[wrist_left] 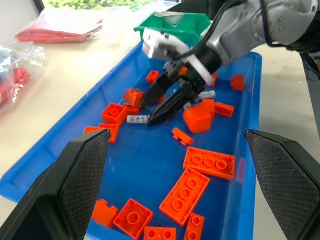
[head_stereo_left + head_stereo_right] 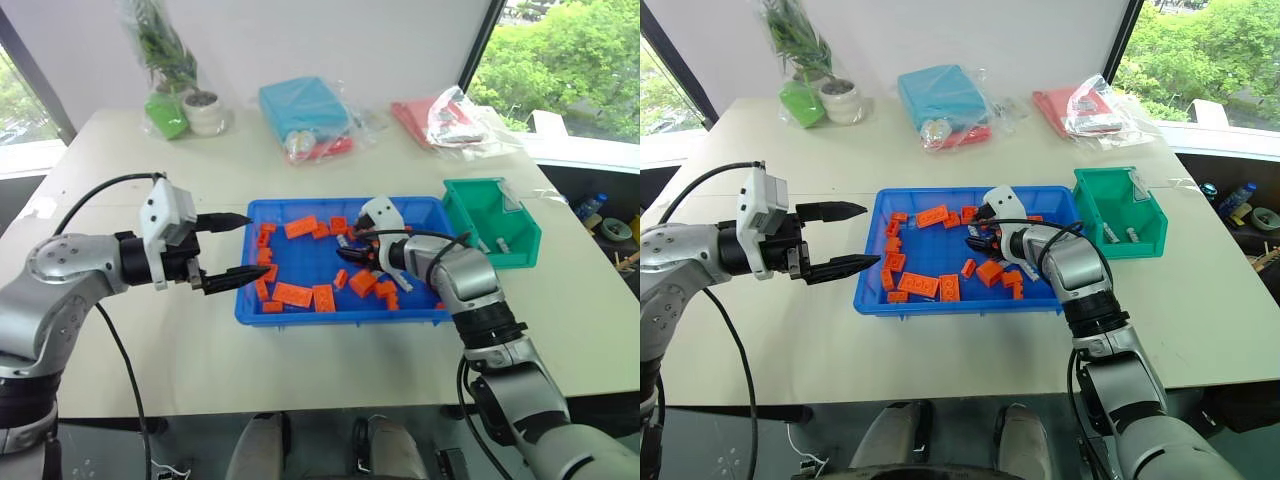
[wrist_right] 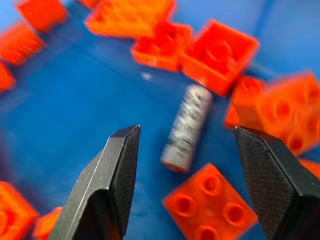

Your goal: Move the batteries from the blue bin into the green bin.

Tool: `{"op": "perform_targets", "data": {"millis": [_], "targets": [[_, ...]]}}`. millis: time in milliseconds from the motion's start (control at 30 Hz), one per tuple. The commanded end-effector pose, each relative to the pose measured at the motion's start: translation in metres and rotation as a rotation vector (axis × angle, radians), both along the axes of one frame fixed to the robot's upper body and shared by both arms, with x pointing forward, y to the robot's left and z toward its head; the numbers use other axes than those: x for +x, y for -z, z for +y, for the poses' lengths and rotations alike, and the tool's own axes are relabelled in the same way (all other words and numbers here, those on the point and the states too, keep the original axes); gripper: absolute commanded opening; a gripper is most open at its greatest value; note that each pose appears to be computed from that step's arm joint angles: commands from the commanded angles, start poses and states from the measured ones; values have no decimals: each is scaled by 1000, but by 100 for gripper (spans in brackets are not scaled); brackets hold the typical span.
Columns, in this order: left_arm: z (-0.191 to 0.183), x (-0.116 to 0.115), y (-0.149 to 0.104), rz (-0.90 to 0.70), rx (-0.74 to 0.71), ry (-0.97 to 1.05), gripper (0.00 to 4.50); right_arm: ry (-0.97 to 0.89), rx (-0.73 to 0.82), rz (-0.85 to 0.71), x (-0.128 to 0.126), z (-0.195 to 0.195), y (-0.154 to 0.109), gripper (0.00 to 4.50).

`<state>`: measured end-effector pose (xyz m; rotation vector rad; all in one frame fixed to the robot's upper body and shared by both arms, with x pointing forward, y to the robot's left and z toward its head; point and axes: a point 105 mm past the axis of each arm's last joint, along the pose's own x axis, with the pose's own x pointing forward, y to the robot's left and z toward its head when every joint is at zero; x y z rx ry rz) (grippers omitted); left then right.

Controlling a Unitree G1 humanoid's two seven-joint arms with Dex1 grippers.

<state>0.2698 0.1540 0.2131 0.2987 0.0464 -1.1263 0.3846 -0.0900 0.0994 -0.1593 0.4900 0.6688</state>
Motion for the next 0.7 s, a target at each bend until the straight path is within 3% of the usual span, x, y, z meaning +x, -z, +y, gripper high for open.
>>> {"op": "perform_targets", "data": {"millis": [33,200,233,300,433,500,567,700], "targets": [[1,-4,-10,-42,5,-2,450,-49,8,-49,2,15,-10,303],[1,-2,-11,-48,4,-3,450,-95,25,-43,-4,31,-5,303],[1,-1,-11,-49,4,-3,450,-101,29,-44,-5,34,-5,279],[2,0,-11,-50,3,-3,450,-105,31,-52,-5,36,-6,224],[1,1,-12,-52,1,-1,450,-96,39,-68,-4,34,-13,18],[1,2,-12,-52,-1,1,450,-81,55,-112,-1,26,-30,10],[1,3,-11,-52,-2,4,450,-51,83,-191,2,8,-64,10],[1,4,-11,-53,-7,8,450,118,100,-300,6,-59,-120,10]]}}
